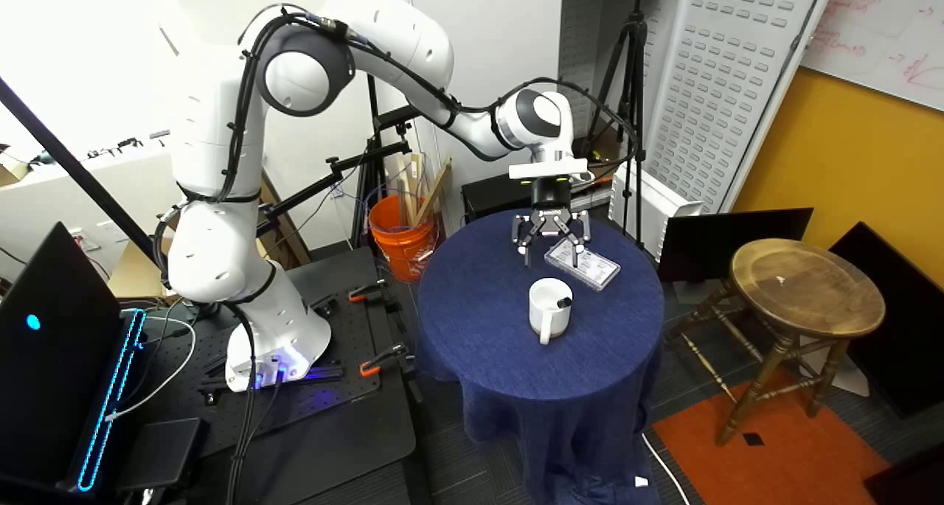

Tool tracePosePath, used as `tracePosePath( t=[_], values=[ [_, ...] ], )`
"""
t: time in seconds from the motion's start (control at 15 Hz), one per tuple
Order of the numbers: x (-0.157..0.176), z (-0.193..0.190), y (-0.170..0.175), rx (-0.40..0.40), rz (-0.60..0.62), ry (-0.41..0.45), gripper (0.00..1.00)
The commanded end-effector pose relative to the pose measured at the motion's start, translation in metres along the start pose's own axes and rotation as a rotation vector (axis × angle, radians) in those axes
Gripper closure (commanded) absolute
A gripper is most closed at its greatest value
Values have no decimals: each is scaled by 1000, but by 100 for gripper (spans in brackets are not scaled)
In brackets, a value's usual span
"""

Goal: Put the marker inside the mug cup

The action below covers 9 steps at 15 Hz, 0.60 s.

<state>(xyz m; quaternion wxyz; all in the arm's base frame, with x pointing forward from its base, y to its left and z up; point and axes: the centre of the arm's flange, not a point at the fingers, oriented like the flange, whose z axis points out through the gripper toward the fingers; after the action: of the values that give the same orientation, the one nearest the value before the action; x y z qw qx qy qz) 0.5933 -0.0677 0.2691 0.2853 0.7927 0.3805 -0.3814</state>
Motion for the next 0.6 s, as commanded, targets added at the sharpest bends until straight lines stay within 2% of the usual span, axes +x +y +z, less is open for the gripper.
tracePosePath(
  t=[0.0, 0.13, 0.53],
  values=[
    [-23, -12, -2, 5, 42, 5, 0],
    [-38, -17, -5, 0, 78, 33, 0],
    [-92, -45, -14, 74, 204, 299, 0]
  ],
)
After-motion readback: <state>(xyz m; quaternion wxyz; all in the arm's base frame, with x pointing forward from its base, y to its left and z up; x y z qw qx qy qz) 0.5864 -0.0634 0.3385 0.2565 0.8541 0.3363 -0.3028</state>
